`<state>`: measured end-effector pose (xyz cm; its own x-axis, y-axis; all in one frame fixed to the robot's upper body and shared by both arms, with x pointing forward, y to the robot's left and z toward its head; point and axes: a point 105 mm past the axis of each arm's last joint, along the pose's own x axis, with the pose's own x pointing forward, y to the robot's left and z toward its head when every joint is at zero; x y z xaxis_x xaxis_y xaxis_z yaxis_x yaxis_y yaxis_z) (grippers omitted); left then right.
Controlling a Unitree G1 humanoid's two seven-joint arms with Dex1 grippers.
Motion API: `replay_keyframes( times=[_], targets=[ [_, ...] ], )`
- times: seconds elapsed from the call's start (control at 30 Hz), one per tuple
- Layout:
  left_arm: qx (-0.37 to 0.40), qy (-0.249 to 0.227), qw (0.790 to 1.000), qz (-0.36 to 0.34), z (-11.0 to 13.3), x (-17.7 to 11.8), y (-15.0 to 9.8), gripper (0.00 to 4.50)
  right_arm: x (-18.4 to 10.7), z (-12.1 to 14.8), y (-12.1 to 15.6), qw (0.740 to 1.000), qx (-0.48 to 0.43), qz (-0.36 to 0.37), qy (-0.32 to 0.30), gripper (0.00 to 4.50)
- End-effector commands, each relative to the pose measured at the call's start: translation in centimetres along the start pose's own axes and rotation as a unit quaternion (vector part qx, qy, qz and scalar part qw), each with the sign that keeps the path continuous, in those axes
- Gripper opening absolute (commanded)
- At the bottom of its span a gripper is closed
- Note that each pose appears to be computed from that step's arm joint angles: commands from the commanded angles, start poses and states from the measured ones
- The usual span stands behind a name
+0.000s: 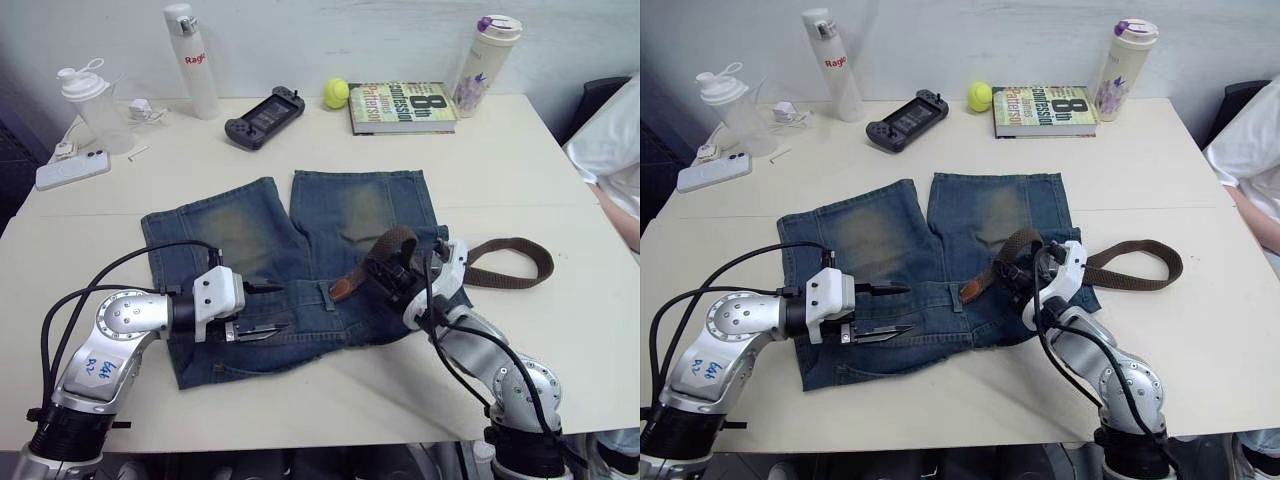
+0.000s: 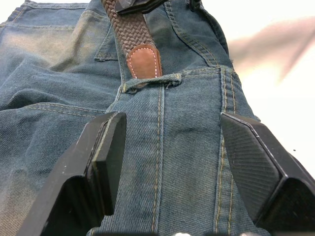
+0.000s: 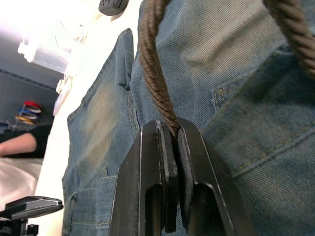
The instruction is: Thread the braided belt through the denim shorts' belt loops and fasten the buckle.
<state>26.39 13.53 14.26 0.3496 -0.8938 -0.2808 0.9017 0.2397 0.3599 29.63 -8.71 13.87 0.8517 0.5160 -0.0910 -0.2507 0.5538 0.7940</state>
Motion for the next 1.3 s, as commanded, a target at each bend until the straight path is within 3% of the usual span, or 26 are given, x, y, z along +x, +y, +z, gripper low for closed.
replay_keyframes(
  times=[0.03,0.53,0.87,0.97,1.3],
  targets=[
    [0.017,-0.009,1.0,0.0,0.8,0.1,0.0,3.33,0.0,-1.1,0.3,0.999,0.029,0.019,0.02,0.0],
    [0.02,-0.008,1.0,-0.002,0.8,0.2,0.3,3.33,2.0,-4.6,0.3,0.993,0.071,0.028,0.093,0.0],
    [0.022,-0.001,1.0,0.008,0.7,-0.2,0.8,3.33,3.0,-5.3,1.9,0.988,-0.011,0.093,0.122,0.0],
    [0.021,0.0,1.0,0.009,0.7,-0.3,0.8,3.33,2.5,-5.6,0.7,0.984,-0.063,0.088,0.138,0.0],
    [0.015,0.004,1.0,0.012,0.5,-0.7,0.9,3.33,2.2,-7.1,1.0,0.97,-0.08,0.136,0.188,0.0]
  ],
)
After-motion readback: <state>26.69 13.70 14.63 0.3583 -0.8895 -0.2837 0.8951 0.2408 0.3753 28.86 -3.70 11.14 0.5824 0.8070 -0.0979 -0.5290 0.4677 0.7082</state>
